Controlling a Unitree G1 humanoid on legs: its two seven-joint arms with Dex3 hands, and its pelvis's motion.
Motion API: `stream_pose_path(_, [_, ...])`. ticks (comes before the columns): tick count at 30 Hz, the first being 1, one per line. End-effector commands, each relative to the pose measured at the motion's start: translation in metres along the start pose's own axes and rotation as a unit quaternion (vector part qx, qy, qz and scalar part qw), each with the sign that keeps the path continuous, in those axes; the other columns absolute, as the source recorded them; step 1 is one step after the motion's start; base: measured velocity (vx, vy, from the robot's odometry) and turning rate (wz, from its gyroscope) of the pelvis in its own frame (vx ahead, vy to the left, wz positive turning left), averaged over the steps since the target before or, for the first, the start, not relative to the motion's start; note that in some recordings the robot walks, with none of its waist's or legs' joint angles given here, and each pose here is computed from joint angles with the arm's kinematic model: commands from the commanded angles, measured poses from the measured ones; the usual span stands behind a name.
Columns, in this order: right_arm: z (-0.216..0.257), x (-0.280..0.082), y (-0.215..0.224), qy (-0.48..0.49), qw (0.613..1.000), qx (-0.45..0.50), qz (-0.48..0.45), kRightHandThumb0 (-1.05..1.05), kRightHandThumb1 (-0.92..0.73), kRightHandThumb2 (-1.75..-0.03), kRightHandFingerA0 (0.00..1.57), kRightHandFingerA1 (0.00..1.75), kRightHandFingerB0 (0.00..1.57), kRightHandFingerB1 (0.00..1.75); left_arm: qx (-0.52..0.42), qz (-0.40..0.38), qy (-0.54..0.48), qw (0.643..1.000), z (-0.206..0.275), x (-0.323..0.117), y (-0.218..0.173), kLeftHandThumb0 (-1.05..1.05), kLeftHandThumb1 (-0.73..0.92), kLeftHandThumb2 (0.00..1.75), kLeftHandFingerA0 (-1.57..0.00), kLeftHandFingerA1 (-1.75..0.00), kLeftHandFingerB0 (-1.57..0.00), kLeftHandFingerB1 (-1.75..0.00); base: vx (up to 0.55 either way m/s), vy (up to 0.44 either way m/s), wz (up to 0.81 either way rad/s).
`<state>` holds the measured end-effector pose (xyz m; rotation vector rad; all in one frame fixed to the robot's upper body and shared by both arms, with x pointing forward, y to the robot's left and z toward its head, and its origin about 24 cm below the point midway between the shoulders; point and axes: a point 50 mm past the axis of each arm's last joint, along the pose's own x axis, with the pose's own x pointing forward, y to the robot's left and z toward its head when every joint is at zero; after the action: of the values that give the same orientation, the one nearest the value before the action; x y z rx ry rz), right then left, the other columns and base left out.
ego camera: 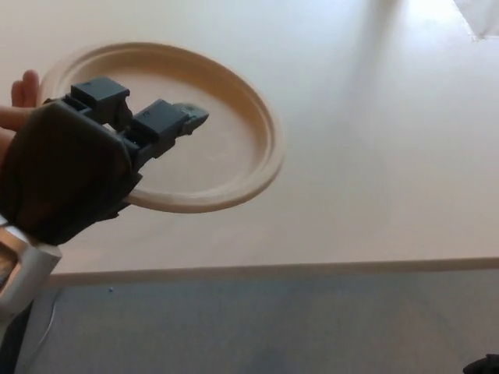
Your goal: A person passes a plate to the robot and the robot grabs it with its left hand and places it at the centre of the table infront of it
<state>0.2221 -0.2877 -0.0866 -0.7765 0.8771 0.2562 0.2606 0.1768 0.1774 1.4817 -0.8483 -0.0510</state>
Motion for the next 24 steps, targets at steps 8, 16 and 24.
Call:
stream_pose_path(8, [-0.003, -0.001, -0.008, 0.011, 0.999, -0.031, -0.006, -0.83, -0.68, -1.05, 0.44, 0.66, 0.15, 0.50, -0.002, 0.012, 0.021, 1.000, -0.008, -0.002, -0.008, -0.20, 0.59, 0.62, -0.91, -1.59, -0.80, -0.73, 0.00, 0.000, 0.00])
stream_pose_path(16, [0.000, -0.002, -0.010, -0.001, 1.000, -0.022, -0.005, -0.83, -0.68, -1.04, 0.37, 0.65, 0.19, 0.52, 0.000, 0.028, 0.012, 1.000, -0.005, 0.001, -0.006, -0.16, 0.60, 0.58, -0.95, -1.55, -0.81, -0.72, 0.00, 0.000, 0.00])
stream_pose_path(24, [0.000, -0.002, -0.011, -0.002, 1.000, -0.022, -0.006, -0.85, -0.88, -0.67, 0.39, 0.60, 0.22, 0.43, -0.006, 0.049, -0.001, 0.999, 0.000, 0.004, -0.004, -0.17, 0.62, 0.61, -0.92, -1.58, -0.76, -0.84, 0.00, 0.000, 0.00])
